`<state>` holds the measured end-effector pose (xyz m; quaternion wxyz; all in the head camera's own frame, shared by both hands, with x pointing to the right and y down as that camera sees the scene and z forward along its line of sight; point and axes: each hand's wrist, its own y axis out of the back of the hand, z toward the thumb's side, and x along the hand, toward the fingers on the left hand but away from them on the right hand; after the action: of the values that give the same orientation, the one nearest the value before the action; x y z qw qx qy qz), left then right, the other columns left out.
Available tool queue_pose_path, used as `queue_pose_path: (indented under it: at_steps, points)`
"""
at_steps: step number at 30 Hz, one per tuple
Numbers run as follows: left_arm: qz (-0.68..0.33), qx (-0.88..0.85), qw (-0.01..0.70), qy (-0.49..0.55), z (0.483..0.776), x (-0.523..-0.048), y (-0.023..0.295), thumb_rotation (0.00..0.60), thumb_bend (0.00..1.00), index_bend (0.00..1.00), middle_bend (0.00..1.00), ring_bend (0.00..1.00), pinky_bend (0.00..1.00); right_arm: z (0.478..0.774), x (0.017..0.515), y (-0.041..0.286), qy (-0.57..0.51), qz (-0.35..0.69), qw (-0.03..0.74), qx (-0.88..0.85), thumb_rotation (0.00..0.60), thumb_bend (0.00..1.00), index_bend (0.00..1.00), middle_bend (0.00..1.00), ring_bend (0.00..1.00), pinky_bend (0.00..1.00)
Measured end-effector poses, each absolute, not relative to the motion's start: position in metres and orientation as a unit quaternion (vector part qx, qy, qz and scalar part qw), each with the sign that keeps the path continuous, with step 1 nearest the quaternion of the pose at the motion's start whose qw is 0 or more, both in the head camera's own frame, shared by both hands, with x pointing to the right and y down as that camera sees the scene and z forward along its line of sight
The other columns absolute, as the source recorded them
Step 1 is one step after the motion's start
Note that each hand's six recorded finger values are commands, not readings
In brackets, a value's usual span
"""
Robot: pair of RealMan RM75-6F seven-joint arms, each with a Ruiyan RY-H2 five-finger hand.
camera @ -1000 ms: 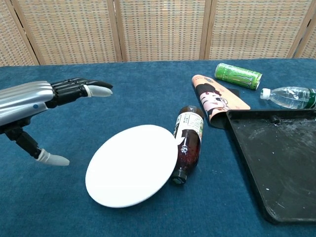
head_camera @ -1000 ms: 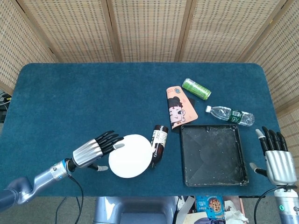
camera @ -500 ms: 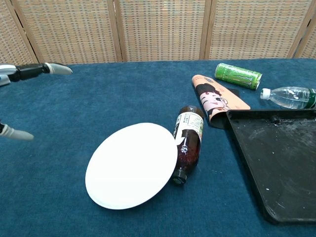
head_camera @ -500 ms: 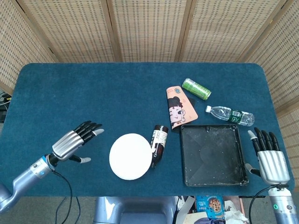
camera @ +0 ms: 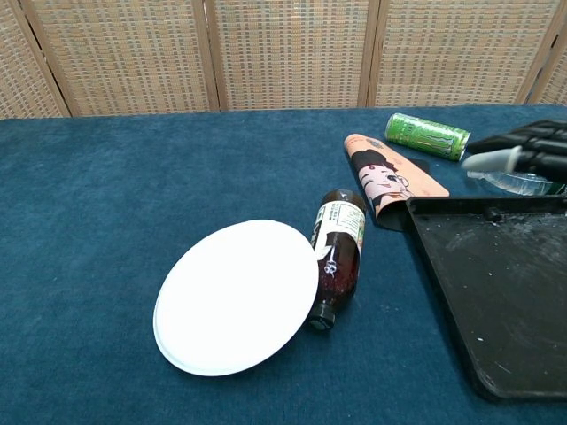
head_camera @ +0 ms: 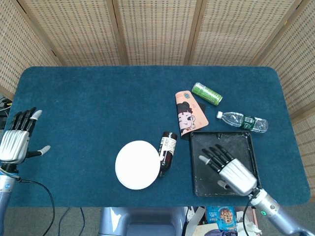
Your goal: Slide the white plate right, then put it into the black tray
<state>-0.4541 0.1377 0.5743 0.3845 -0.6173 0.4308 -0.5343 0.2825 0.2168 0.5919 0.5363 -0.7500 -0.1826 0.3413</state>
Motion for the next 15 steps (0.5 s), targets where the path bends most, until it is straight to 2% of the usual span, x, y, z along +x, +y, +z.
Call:
queue_pose_path:
  at_steps: [15]
  points:
    - [-0.552,-0.606,0.366,0.44,0.575,-0.471,0.134,0.6,0.0,0.0,0.0,0.0,0.0,0.628,0.147,0.225,-0.036,0.227,0.569,-0.789,0.6,0.0,0.0,0.0,0.0,0.0]
